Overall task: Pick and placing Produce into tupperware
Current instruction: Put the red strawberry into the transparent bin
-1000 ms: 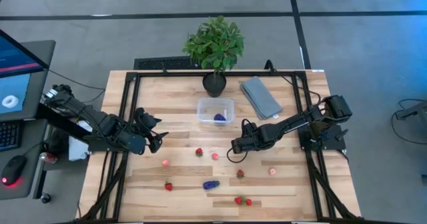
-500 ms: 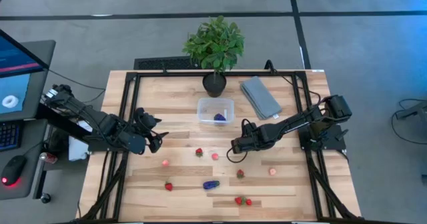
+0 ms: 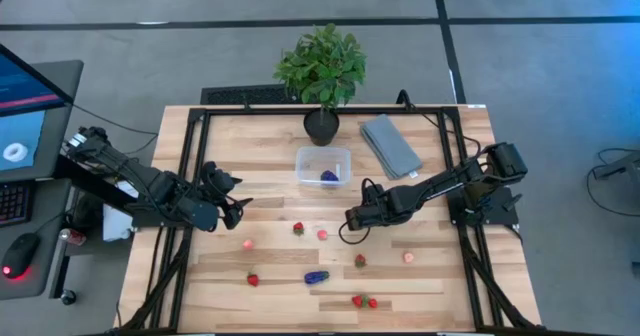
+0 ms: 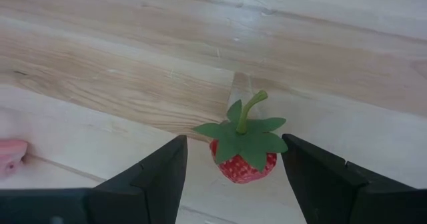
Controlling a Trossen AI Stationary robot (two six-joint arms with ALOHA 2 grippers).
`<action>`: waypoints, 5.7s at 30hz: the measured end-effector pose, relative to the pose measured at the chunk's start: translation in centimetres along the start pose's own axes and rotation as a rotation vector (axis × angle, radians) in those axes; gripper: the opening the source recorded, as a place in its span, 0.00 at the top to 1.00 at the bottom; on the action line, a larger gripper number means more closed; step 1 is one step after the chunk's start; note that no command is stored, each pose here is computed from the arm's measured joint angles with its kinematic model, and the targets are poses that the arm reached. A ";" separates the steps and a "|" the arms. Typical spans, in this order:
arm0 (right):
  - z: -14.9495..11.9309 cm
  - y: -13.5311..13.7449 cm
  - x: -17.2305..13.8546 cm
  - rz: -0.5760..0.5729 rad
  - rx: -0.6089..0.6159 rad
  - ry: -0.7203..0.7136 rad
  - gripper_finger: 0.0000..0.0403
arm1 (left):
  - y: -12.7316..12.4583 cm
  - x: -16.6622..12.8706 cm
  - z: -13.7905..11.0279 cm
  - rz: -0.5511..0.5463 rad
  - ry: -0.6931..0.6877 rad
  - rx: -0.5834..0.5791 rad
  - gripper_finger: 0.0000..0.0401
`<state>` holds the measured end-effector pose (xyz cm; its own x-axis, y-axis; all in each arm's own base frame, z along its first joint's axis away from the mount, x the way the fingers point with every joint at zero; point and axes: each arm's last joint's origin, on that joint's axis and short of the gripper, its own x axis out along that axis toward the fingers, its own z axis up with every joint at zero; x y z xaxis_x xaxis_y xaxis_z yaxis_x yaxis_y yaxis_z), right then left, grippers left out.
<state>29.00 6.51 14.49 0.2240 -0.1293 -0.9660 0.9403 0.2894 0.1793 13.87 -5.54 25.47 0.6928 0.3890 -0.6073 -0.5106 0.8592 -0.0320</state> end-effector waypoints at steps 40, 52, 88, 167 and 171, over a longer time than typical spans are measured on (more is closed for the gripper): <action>0.1 0.0 0.0 -0.001 -0.040 0.022 0.55 | 0.2 0.0 -0.2 0.016 0.016 0.010 0.27; 0.1 0.0 0.0 -0.001 -0.048 0.025 0.55 | 0.2 0.0 -0.2 0.017 0.017 0.011 0.27; 0.1 0.0 0.0 0.002 -0.048 0.024 0.57 | 0.2 0.0 -0.2 0.017 0.016 0.011 0.27; 13.3 -0.7 -8.3 0.459 -0.107 -0.473 0.55 | 0.3 0.0 -0.1 0.050 -0.025 -0.034 0.27; 13.5 -0.6 -8.5 0.479 -0.111 -0.493 0.56 | 0.3 0.0 -0.1 0.052 -0.028 -0.034 0.27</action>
<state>30.01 -5.41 25.10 0.7227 -0.3715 -0.5828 0.6828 0.5140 0.5191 13.68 -5.31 25.42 0.6784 0.4426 -0.5864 -0.5632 0.8259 -0.0282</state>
